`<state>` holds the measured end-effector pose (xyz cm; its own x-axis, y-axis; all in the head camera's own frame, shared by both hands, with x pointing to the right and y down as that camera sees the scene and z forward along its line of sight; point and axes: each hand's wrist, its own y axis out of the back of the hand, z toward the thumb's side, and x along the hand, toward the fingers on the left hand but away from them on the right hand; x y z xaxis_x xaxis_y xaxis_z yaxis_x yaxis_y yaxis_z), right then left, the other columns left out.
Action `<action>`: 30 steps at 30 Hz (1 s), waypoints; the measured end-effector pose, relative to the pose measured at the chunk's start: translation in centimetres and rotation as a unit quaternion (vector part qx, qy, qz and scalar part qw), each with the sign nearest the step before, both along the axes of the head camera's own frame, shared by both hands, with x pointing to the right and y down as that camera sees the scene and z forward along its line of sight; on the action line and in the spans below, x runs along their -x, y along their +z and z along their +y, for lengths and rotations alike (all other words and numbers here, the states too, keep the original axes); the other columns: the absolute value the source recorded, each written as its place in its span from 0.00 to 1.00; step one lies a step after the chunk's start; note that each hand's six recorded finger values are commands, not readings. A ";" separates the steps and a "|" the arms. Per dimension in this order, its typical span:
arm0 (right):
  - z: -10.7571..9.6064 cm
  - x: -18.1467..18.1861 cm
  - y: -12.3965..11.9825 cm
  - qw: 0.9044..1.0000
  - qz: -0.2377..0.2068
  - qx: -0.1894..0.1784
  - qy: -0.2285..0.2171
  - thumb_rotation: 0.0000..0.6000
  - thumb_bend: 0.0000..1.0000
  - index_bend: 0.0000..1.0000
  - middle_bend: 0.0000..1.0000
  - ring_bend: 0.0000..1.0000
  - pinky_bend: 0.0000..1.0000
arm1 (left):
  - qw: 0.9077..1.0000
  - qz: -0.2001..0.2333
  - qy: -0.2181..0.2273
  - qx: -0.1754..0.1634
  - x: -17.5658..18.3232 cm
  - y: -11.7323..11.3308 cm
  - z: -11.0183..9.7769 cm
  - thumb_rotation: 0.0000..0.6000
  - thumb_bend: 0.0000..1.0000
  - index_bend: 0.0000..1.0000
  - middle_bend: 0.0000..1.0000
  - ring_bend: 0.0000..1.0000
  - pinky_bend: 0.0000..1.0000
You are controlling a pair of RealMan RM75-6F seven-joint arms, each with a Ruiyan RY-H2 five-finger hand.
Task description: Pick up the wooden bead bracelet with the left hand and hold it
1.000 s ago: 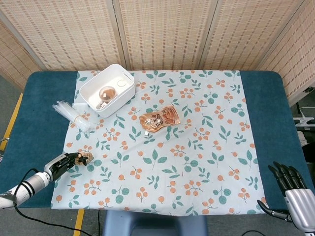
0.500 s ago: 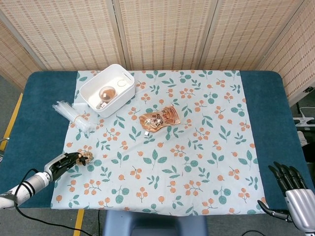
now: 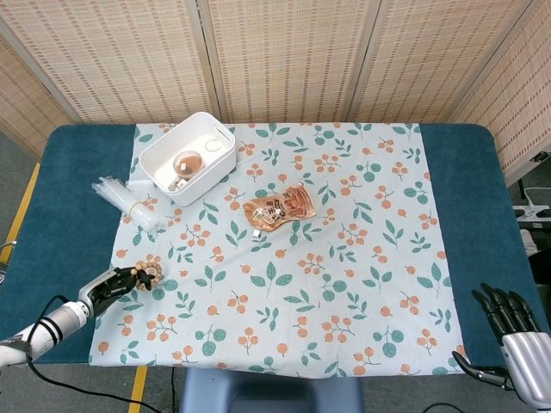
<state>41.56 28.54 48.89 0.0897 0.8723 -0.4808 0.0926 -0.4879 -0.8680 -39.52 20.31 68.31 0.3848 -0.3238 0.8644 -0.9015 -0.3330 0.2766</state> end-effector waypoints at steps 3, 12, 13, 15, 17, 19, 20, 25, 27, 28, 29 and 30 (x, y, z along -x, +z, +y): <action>0.0 -0.1 -0.1 1.000 0.000 -0.001 0.001 0.32 0.19 0.00 0.00 0.00 0.00 | 1.000 -0.004 0.016 -0.006 -0.1 -0.1 0.0 1.00 1.00 0.52 0.52 0.15 0.00; 0.0 -0.1 -0.1 1.000 0.000 -0.001 0.002 0.32 0.19 0.00 0.00 0.00 0.00 | 0.998 0.014 0.052 -0.015 -0.7 -0.4 0.3 1.00 0.97 0.16 0.28 0.02 0.00; 0.0 -0.1 -0.1 1.000 0.000 -0.001 0.002 0.32 0.19 0.00 0.00 0.00 0.00 | 0.998 0.015 0.051 -0.015 -0.6 -0.4 0.3 1.00 0.93 0.14 0.27 0.01 0.00; 0.0 -0.1 -0.1 1.000 0.000 -0.001 0.002 0.32 0.19 0.00 0.00 0.00 0.00 | 0.998 0.016 0.051 -0.016 -0.6 -0.4 0.3 1.00 0.83 0.11 0.25 0.01 0.00; -0.1 -0.2 -0.1 1.000 0.000 -0.001 0.003 0.32 0.19 0.00 0.00 0.00 0.00 | 0.999 0.017 0.048 -0.017 -0.5 -0.3 0.3 1.00 0.74 0.11 0.25 0.01 0.00; -0.1 -0.2 0.0 1.000 0.001 0.000 0.002 0.32 0.19 0.00 0.00 0.00 0.00 | 0.999 0.019 0.046 -0.015 -0.4 -0.2 0.4 1.00 0.70 0.11 0.25 0.01 0.00; -0.1 -0.1 0.0 1.000 0.001 0.000 0.002 0.32 0.19 0.00 0.00 0.00 0.00 | 0.999 0.021 0.045 -0.015 -0.3 -0.2 0.4 1.00 0.68 0.11 0.25 0.01 0.00; -0.1 -0.1 0.0 1.000 0.001 0.000 0.002 0.32 0.19 0.00 0.00 0.00 0.00 | 0.998 0.014 0.062 -0.023 -0.3 -0.1 0.6 1.00 0.67 0.12 0.26 0.02 0.00; -0.1 -0.1 0.1 1.000 0.002 0.001 0.002 0.32 0.19 0.00 0.00 0.00 0.00 | 0.996 0.006 0.082 -0.030 -0.5 0.0 0.8 1.00 0.67 0.12 0.27 0.02 0.00; -0.1 -0.1 0.1 1.000 0.002 0.001 0.002 0.32 0.19 0.00 0.00 0.00 0.00 | 0.995 0.002 0.093 -0.034 -0.6 0.0 0.9 1.00 0.67 0.12 0.27 0.03 0.00; -0.1 -0.1 0.2 1.000 0.002 0.003 0.002 0.32 0.19 0.00 0.00 0.00 0.00 | 0.993 -0.003 0.107 -0.039 -0.8 0.0 1.1 1.00 0.67 0.12 0.27 0.03 0.00; -0.1 -0.1 0.2 1.000 0.002 0.003 0.001 0.32 0.19 0.00 0.00 0.00 0.00 | 0.991 -0.011 0.128 -0.047 -1.0 0.0 1.4 1.00 0.66 0.12 0.26 0.03 0.00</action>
<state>41.65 28.48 49.11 0.0850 0.8692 -0.4871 0.0898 -0.4936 -0.8651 -38.49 21.68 68.30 0.4469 -0.2974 0.8437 -0.7891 -0.5753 0.2151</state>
